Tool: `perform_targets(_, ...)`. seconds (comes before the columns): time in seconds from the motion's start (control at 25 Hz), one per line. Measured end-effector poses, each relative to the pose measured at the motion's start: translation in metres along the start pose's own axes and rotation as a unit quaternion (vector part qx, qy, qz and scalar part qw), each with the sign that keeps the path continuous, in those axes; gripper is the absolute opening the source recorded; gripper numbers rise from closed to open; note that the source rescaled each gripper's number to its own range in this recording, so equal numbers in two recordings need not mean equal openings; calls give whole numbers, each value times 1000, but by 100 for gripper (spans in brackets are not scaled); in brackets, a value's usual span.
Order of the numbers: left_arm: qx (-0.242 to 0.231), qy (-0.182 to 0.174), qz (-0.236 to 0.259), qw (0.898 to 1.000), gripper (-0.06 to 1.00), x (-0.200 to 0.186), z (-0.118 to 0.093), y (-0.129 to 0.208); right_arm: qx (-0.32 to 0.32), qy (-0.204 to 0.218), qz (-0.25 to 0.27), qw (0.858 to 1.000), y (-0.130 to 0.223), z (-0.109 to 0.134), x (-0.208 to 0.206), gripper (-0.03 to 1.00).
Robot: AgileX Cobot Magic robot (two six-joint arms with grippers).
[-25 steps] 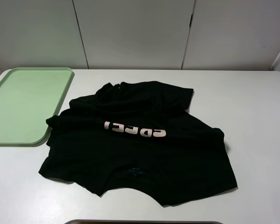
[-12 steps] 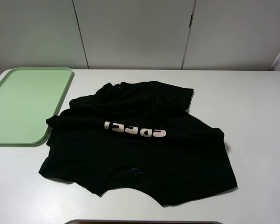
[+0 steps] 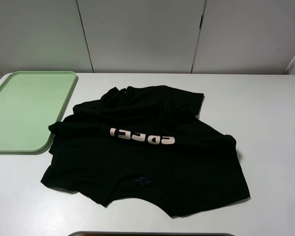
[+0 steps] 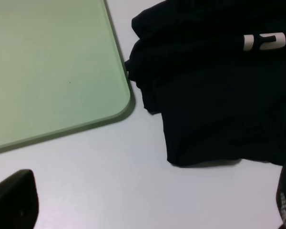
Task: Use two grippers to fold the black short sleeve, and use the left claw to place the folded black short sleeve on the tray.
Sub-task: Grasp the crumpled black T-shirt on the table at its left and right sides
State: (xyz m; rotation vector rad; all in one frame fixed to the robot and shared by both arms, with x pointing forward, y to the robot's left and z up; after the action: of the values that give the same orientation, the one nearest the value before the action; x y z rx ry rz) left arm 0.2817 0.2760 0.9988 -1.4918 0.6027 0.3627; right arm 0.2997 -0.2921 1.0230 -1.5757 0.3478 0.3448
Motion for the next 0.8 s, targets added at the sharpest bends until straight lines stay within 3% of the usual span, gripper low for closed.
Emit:
perform_targets(0.24,-10,5,-3,1000,100,0,-2,-1,3,-6,0,1000,0,2,0,100)
perform_targets(0.4,-18,22,-7,1000,100,-1,-7,-3,17,-25,30,999,-4,7,8,100)
perform_targets(0.8,-23,36,52,998,98,-2,-6,-56,-43,-51,77,995,-69,7,23,100)
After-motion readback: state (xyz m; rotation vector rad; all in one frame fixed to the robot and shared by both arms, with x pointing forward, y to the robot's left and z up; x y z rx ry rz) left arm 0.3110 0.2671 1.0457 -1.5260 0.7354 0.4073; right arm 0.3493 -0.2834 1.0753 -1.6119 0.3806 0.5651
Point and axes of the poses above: a point on each arm's last joint axis where the gripper is mounted, x pointing out along that axis toward the gripper, z along the wrist's bending axis when the last joint is at zero, y = z × x, the point moved 7 cm from there along x, pointing out along that axis toward the gripper, and after that the axes turned 6 degrees about -x, right-handed, at the moved point
